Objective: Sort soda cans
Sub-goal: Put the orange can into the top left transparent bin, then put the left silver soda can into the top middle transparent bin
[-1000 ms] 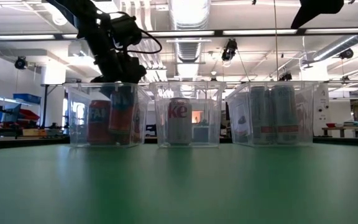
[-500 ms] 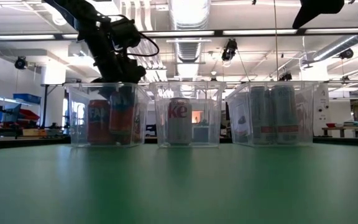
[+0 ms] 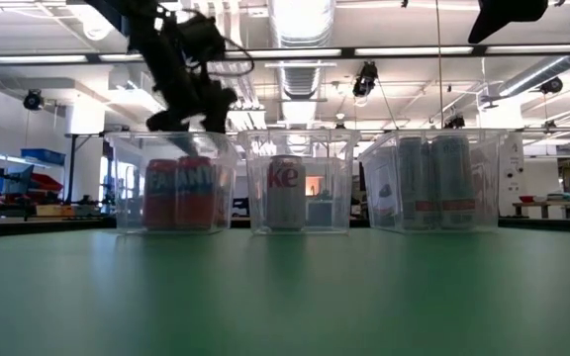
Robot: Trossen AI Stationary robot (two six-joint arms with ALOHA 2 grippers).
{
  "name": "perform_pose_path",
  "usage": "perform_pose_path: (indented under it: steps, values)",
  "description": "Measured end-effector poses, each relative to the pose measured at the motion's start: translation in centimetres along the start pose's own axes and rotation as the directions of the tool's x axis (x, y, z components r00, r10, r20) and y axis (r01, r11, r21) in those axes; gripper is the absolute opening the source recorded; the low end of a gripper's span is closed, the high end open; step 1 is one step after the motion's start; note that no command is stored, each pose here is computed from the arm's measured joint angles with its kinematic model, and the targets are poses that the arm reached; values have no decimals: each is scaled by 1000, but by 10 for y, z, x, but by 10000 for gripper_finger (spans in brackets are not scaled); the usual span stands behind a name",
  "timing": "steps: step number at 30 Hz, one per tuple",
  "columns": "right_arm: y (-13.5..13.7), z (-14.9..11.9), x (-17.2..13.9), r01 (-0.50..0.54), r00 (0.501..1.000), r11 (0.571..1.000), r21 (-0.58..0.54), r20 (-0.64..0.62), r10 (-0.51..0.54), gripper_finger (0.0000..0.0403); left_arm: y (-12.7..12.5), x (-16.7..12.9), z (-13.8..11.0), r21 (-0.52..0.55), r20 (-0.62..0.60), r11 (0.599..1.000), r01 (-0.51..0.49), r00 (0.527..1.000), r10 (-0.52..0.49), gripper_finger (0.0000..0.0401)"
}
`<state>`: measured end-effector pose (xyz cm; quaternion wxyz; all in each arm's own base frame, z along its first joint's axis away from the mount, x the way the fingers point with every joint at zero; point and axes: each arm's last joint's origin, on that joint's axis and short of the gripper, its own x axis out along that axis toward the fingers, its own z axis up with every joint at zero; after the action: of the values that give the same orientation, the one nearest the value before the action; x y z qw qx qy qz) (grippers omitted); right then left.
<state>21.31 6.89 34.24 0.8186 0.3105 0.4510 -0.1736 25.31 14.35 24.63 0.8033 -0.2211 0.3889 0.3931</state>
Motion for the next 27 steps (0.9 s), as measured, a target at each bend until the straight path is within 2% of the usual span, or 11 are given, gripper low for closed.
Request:
perform_pose_path:
  steps: [5, 9, 11, 14, 16, 18, 20, 24, 27]
  values:
    - [1, 2, 2, 18, 999, 997, -71, 35, -16, 373, -14, -37, 25, -5, 114, 997, 71, 991, -70, 359]
    - [5, 4, 6, 26, 997, 986, -167, 76, -13, 373, -32, -81, 32, 71, 186, 985, 156, 968, -167, 358]
    - [7, 5, 7, 28, 996, 980, -198, 90, -10, 373, -40, -108, 25, 134, 157, 973, 187, 966, -207, 358]
    - [8, 6, 10, 61, 993, 970, -234, 113, -35, 373, -50, -143, -1, 197, 30, 954, 226, 971, -237, 358]
    - [8, 7, 12, 85, 991, 958, -275, 126, -51, 373, -57, -161, -24, 201, -62, 945, 258, 966, -250, 358]
    - [10, 7, 17, 78, 994, 932, -353, 102, -45, 373, -64, -177, -47, 172, -134, 942, 289, 954, -268, 358]
    - [10, 7, 24, 82, 995, 884, -461, 81, -50, 373, -72, -187, -71, 130, -192, 947, 292, 945, -265, 358]
    - [14, 15, 43, 114, 993, 803, -585, 95, -72, 373, -99, -205, -115, 46, -237, 942, 334, 919, -314, 358]
    - [22, 18, 54, 91, 996, 795, -600, 66, -64, 373, -120, -223, -157, 27, -275, 928, 372, 895, -351, 357]
